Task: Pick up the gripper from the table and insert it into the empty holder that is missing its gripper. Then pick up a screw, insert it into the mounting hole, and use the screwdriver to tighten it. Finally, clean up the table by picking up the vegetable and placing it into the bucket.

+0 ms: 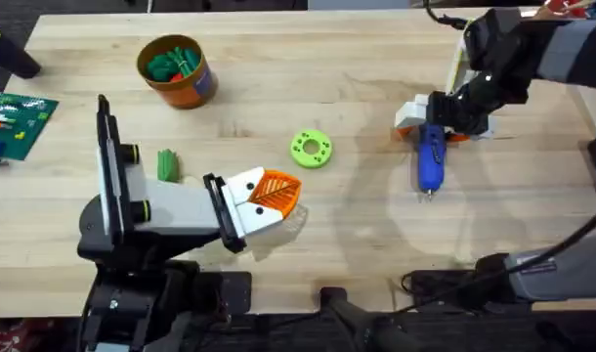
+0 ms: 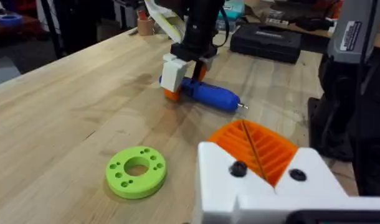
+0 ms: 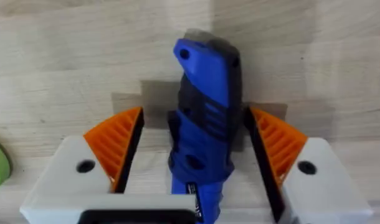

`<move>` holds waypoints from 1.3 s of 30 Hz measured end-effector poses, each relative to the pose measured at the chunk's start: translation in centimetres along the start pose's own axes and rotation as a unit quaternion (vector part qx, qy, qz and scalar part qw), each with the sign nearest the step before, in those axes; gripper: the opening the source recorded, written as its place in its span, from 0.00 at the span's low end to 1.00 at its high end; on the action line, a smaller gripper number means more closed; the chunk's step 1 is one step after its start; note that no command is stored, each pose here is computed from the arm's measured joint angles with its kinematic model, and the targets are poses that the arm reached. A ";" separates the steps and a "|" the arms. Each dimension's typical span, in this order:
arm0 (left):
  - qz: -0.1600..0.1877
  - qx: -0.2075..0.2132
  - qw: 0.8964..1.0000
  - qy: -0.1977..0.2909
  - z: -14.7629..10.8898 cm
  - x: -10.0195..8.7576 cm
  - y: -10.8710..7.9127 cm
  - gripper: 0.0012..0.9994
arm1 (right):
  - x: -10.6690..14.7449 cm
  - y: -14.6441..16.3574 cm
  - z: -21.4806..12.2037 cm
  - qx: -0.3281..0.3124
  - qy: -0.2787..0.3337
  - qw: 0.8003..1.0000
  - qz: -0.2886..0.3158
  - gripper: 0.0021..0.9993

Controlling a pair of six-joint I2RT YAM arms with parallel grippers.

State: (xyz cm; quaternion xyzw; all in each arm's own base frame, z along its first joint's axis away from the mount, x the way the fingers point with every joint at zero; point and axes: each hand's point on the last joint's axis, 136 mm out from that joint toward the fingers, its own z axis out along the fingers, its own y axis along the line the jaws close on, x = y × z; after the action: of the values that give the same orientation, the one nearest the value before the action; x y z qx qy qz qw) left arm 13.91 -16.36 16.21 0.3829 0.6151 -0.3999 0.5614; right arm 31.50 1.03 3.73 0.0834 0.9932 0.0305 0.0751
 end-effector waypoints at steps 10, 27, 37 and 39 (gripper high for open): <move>0.000 0.000 1.000 0.000 0.0 0.0 0.0 0.01 | 0.3 0.4 0.5 0.028 0.003 0.999 -0.026 0.99; 0.000 0.000 1.000 0.000 0.0 0.0 0.0 0.01 | -0.1 -0.3 0.7 0.049 0.000 0.998 -0.033 0.03; 0.000 0.000 1.000 0.000 0.0 0.0 0.0 0.01 | 0.0 -0.2 0.5 0.047 -0.001 0.998 -0.033 0.03; 0.000 0.000 1.000 0.000 0.0 0.0 0.0 0.01 | 0.4 -0.2 0.3 0.044 0.002 0.998 -0.033 0.03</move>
State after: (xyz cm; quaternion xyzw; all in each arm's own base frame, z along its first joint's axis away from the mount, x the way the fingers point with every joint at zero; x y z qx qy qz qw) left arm 13.92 -16.36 16.21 0.3828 0.6151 -0.3998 0.5614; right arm 31.08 0.93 3.35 0.0538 0.9960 -0.0154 0.0699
